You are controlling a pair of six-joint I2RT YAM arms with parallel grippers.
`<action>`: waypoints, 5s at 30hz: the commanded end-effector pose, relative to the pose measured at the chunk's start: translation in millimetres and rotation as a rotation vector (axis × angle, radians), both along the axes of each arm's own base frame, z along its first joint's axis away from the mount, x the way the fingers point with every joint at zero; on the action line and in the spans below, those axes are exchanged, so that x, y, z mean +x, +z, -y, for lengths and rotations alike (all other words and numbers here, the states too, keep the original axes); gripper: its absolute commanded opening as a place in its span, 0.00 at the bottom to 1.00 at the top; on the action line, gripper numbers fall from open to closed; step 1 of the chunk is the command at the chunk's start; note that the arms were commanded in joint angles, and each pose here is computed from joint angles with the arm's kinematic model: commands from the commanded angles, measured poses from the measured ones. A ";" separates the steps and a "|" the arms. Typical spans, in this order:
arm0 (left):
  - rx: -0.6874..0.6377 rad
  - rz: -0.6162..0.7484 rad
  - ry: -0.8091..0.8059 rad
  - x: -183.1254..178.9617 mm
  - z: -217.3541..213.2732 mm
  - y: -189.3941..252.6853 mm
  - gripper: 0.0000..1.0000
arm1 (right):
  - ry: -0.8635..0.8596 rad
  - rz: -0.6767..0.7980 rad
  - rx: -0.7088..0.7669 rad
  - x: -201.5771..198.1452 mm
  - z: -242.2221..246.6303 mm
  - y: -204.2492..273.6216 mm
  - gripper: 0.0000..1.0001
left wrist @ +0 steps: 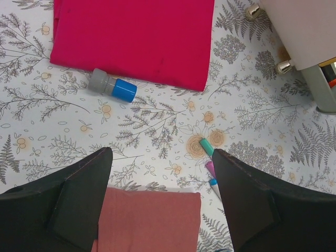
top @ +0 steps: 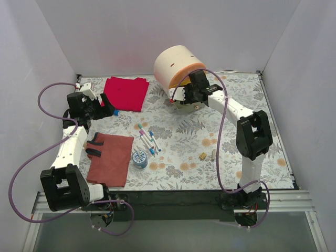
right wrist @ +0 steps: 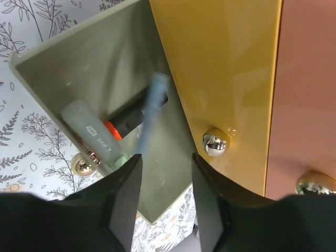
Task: Sort the stationery into containers
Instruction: Place the pen in the drawer, then pick up the pen from the center of the board, then place the pen in the drawer, then pick up the pen from the center of the board.
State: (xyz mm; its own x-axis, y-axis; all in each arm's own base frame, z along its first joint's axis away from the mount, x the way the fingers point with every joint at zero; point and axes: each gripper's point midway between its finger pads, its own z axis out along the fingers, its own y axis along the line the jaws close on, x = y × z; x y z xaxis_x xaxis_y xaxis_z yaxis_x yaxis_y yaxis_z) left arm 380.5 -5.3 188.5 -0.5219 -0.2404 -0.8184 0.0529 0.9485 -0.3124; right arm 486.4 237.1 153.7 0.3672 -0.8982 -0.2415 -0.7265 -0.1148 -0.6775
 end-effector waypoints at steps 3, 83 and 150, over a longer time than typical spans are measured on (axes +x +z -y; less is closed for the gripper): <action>0.009 0.049 -0.005 3.4 -3.3 21.6 0.77 | -0.028 0.147 0.008 18.8 9.6 48.9 0.55; 0.007 0.042 0.154 10.4 -23.8 10.7 0.81 | -0.199 -0.323 0.349 -125.1 -86.8 43.6 0.01; 0.064 0.024 0.175 -19.0 -30.0 5.6 0.81 | -0.588 -0.865 0.512 -176.6 -229.5 -68.0 0.58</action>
